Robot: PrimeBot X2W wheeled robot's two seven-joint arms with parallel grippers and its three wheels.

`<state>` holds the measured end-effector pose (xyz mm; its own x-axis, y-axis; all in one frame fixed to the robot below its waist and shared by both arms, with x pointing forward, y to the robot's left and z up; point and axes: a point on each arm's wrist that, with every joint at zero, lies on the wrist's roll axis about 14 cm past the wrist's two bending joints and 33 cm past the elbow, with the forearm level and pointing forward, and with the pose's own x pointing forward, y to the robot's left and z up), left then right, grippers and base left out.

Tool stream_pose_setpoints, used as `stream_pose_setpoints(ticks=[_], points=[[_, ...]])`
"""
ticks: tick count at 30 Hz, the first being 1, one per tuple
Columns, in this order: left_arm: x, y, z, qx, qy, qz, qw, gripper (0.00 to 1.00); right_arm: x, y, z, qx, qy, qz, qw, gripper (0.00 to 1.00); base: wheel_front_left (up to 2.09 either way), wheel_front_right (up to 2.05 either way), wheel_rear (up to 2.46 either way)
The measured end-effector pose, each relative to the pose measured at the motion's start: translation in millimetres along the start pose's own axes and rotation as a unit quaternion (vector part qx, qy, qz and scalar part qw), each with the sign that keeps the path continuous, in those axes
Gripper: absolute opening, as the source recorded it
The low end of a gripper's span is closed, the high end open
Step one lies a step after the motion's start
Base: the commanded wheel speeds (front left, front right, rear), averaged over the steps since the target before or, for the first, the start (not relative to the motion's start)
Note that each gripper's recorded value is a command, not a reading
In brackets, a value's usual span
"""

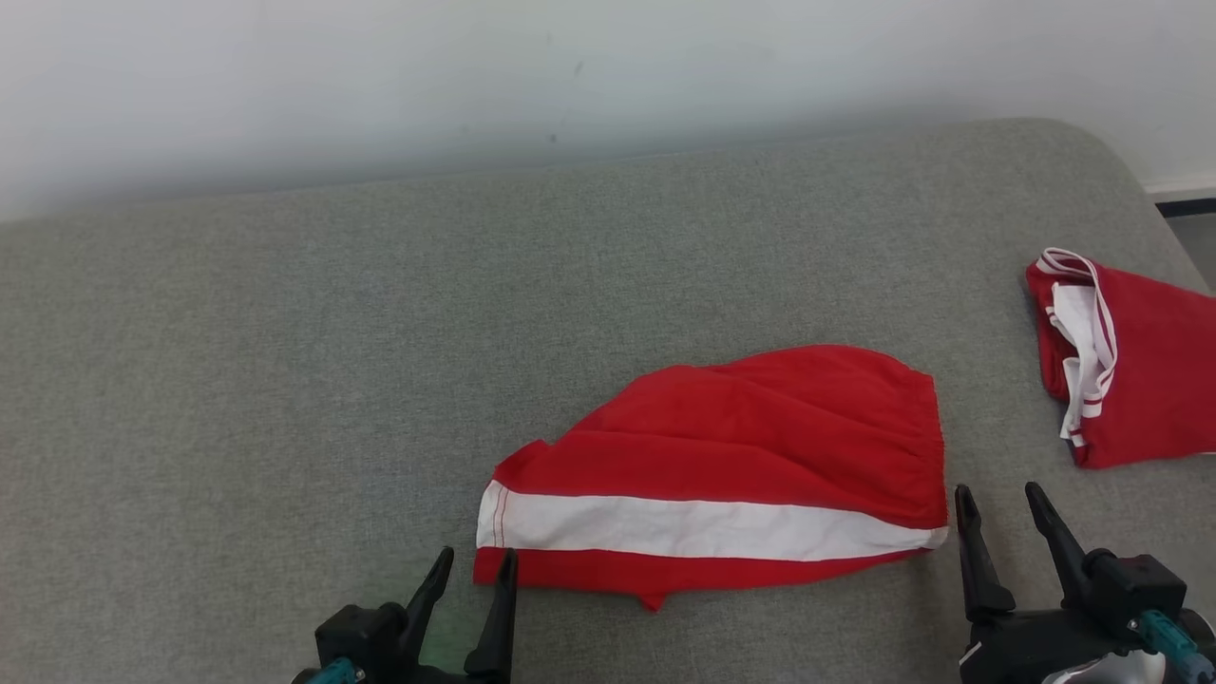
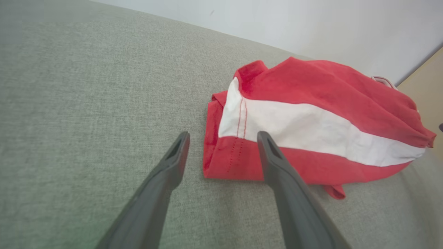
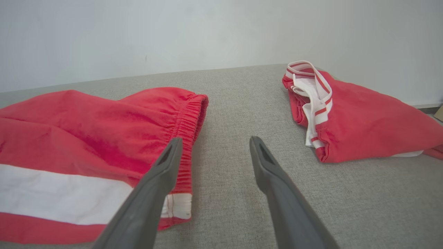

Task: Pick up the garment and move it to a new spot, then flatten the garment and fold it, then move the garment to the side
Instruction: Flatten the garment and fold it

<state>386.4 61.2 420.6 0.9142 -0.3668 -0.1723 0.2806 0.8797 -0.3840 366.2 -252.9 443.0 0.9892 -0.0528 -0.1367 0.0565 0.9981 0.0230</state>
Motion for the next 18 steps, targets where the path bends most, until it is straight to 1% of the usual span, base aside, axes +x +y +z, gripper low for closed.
stream_pose_setpoints(ticks=[7,8,9,14,18], points=[[6,0,-10,-0.021,0.015,0.0,1.0,1.0,-4,-7,-3,0.002,0.005,-0.013,1.0,1.0,0.0,0.0,0.0],[7,-4,-13,-0.026,0.019,-0.004,0.999,0.58,-4,-7,-4,0.002,0.006,-0.014,1.0,1.0,0.0,0.0,0.0],[7,-5,-14,-0.027,0.021,-0.007,0.999,0.0,-4,-7,-4,0.002,0.005,-0.013,1.0,1.0,0.0,0.0,0.0],[3,-19,-17,-0.035,0.025,-0.024,0.999,0.0,-5,-9,-2,0.005,0.003,-0.015,1.0,1.0,0.0,0.0,0.0],[-6,-18,-13,-0.036,0.014,-0.019,0.999,0.0,-10,-8,-4,0.01,0.004,-0.015,1.0,1.0,0.0,0.0,0.0]])
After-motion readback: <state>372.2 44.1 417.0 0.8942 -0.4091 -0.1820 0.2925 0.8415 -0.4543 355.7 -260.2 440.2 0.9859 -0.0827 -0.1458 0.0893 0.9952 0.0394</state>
